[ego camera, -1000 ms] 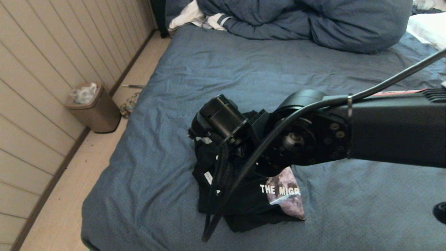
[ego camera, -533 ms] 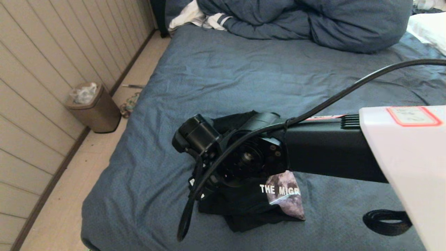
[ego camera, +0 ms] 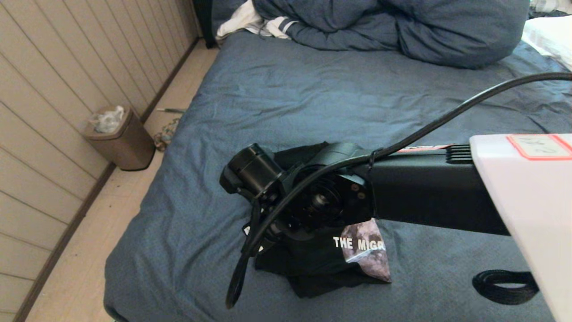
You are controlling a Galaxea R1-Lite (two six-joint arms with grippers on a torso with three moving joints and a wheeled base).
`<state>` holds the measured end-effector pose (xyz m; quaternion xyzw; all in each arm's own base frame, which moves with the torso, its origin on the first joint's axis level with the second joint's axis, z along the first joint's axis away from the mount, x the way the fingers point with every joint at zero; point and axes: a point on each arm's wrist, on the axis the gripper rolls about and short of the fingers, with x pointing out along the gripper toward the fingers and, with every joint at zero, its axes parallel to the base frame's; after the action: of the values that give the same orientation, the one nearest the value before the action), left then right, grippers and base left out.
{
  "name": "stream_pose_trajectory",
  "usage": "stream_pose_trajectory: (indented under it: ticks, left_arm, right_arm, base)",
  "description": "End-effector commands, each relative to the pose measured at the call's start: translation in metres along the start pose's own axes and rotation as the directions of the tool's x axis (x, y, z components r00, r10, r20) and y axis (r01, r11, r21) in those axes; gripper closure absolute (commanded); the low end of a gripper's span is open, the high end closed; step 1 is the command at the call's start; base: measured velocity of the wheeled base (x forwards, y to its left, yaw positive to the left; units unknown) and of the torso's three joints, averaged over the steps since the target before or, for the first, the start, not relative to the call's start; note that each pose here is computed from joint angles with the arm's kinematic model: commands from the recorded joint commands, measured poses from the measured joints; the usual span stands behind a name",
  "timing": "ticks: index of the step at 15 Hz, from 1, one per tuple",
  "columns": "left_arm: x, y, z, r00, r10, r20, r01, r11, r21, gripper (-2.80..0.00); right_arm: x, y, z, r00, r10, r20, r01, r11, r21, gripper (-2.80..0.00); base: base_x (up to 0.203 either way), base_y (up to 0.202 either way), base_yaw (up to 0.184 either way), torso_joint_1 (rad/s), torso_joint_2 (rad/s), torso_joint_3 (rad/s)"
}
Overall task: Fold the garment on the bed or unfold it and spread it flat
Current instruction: Unford the black T-shirt
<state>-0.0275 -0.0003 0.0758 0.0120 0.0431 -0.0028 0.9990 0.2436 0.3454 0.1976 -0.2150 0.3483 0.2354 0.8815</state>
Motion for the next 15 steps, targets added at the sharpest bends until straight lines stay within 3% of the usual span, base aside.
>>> stream_pose_trajectory:
  ticks: [1, 8, 12, 15]
  left_arm:
    - [0.000, 0.000, 0.000, 1.000, 0.000, 0.000, 0.000, 1.000, 0.002, 0.00]
    - [0.000, 0.000, 0.000, 1.000, 0.000, 0.000, 0.000, 1.000, 0.002, 0.00]
    - [0.000, 0.000, 0.000, 1.000, 0.001, 0.000, -0.001, 1.000, 0.001, 0.00]
    - [0.000, 0.000, 0.000, 1.000, 0.000, 0.000, 0.000, 1.000, 0.000, 0.00]
  right_arm:
    - [-0.025, -0.008, 0.003, 0.999, 0.002, 0.040, -0.003, 1.000, 0.019, 0.00]
    - [-0.069, -0.038, 0.007, 0.994, -0.013, 0.112, 0.004, 0.997, 0.077, 0.00]
    - [-0.095, -0.084, 0.005, 0.986, -0.081, 0.148, 0.055, 0.984, 0.167, 0.00]
    - [-0.110, -0.133, -0.008, 0.976, -0.176, 0.131, 0.138, 0.957, 0.256, 0.00]
  base:
    - [0.000, 0.000, 0.000, 0.000, 0.00, 0.000]
    - [0.000, 0.000, 0.000, 0.000, 0.00, 0.000]
    - [0.000, 0.000, 0.000, 0.000, 0.00, 0.000]
    - [0.000, 0.000, 0.000, 0.000, 0.00, 0.000]
